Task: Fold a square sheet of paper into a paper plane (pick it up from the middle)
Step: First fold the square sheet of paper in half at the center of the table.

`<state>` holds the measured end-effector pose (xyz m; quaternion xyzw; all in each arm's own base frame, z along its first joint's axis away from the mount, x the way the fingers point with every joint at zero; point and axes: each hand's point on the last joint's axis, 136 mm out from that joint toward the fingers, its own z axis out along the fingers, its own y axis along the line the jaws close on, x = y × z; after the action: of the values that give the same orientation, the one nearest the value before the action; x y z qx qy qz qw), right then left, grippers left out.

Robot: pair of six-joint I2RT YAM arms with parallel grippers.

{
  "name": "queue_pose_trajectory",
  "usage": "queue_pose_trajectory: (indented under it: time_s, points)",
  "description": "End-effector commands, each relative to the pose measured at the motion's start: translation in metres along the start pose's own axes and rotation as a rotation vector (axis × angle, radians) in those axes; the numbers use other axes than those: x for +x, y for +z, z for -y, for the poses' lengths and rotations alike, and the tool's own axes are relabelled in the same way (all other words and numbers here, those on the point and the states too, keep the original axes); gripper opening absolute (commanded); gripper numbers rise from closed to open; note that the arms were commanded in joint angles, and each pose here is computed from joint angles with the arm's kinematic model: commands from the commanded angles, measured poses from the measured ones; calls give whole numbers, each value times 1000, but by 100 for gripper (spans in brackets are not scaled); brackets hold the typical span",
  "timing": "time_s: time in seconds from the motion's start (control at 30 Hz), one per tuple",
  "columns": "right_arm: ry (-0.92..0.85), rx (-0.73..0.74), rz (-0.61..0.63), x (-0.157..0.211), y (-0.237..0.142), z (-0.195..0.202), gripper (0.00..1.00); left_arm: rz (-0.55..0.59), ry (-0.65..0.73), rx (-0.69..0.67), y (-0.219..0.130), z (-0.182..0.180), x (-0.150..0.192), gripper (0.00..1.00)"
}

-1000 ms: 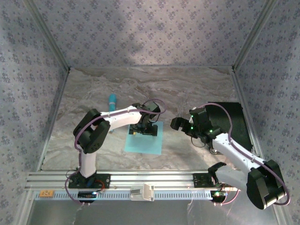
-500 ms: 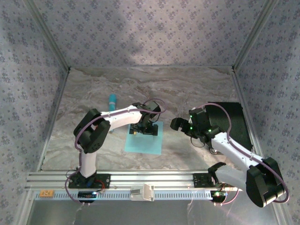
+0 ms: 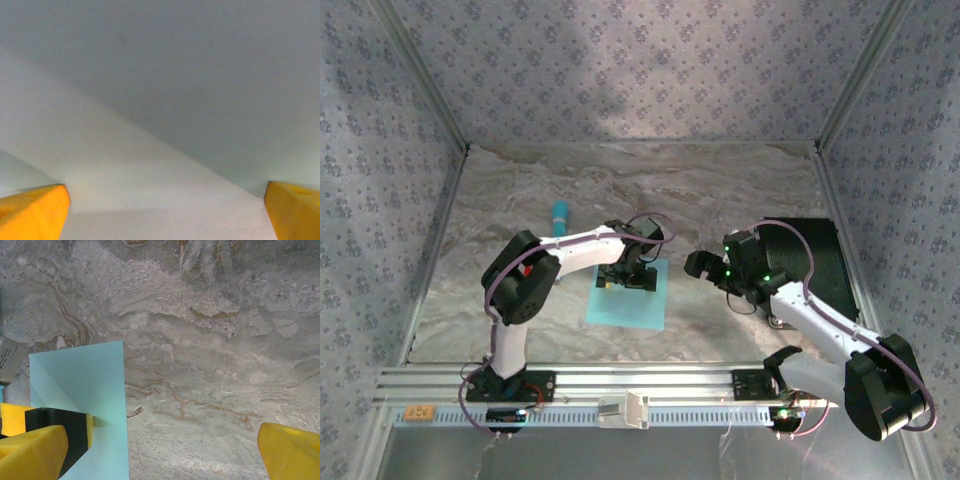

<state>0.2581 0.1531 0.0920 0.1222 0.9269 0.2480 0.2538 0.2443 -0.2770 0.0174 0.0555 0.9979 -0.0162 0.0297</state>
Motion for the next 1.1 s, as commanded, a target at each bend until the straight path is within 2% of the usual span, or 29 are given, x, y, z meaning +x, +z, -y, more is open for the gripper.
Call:
queue_pose_trajectory:
  time_s: [0.0,0.1,0.3,0.4,0.63,0.83,0.93,1.0,1.07]
  points:
    - [33,79,13,-1,-3,12,99,-91,5,-76,36,-15,20,99]
    - [46,129,27,-3,-6,21,99,-112,8,-87,44,-16,25,99]
    - [47,119,13,-3,-7,17,99,-118,17,-98,47,-16,28,97]
    - [80,159,20,-3,-9,25,99,-116,29,-97,47,-15,28,96]
    - [80,205,-30,0,-10,24,99,-94,31,-84,42,-11,25,94]
    - [99,425,44,-11,-30,44,99,-42,40,-40,29,-2,17,83]
    - [74,404,66,-14,-30,37,99,-11,41,-22,21,1,13,72]
    - [79,379,72,-12,-26,36,99,14,43,-30,16,-1,8,70]
    - [109,364,90,-12,-23,37,99,35,47,-34,11,-2,5,60]
